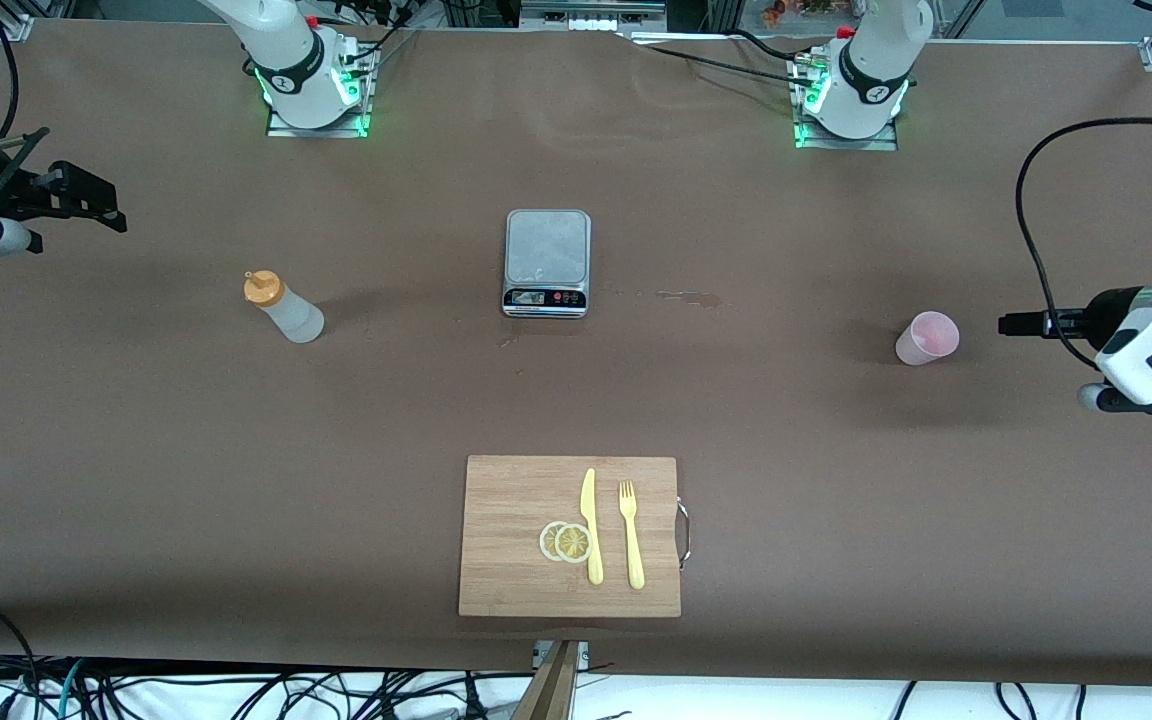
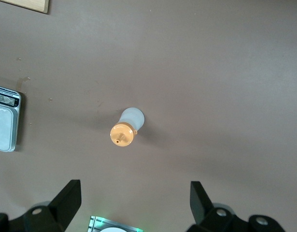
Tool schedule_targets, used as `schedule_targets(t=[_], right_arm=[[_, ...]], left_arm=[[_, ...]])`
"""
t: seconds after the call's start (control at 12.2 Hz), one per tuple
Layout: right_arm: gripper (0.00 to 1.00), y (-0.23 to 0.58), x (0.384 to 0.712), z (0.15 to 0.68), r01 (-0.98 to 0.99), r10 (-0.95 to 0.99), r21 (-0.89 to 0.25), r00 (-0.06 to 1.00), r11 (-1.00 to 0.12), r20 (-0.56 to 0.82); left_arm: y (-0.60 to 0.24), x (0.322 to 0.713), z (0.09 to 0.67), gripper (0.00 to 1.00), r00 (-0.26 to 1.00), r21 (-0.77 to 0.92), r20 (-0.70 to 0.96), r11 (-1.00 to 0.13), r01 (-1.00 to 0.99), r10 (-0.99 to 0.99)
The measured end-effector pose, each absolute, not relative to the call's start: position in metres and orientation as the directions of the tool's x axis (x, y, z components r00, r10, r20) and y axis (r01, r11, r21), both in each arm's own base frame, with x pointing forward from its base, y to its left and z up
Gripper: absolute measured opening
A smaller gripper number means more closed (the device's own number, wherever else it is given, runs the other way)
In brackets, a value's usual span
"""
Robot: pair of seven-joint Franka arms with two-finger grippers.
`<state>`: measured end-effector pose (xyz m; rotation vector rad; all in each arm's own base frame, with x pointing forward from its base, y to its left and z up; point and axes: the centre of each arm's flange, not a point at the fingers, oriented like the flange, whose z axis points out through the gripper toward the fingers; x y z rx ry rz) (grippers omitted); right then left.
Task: Add sauce to pink cup with both arms
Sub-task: 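Lower the left gripper around the pink cup and close it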
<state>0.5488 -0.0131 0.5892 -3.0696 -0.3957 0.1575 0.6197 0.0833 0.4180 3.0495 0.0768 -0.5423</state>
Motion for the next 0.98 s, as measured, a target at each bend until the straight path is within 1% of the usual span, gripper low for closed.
schedule_targets(t=[0.25, 0.57, 0.74, 0.98], right_arm=[[1.00, -0.015, 0.548, 0.589, 0.248, 0.252, -0.057, 0.962, -0.967, -0.100], [1.00, -0.015, 0.548, 0.589, 0.247, 0.252, -0.057, 0.963, -0.967, -0.100], [1.00, -0.015, 0.548, 0.589, 0.248, 0.253, -0.057, 0.962, -0.967, -0.100], [1.00, -0.015, 0.548, 0.589, 0.248, 0.253, -0.057, 0.962, -0.967, -0.100]], left_arm=[[0.087, 0.615, 0.366, 1.00, 0.952, 0.005, -0.303, -0.999, 0.045, 0.042], [0.095, 0.588, 0.285, 0.99, 0.975, -0.007, -0.223, -1.000, 0.025, 0.026], [0.095, 0.574, 0.263, 0.99, 0.980, -0.006, -0.200, -1.000, 0.017, 0.018], [0.091, 0.553, 0.252, 0.98, 0.985, -0.007, -0.170, -1.000, 0.010, 0.011]])
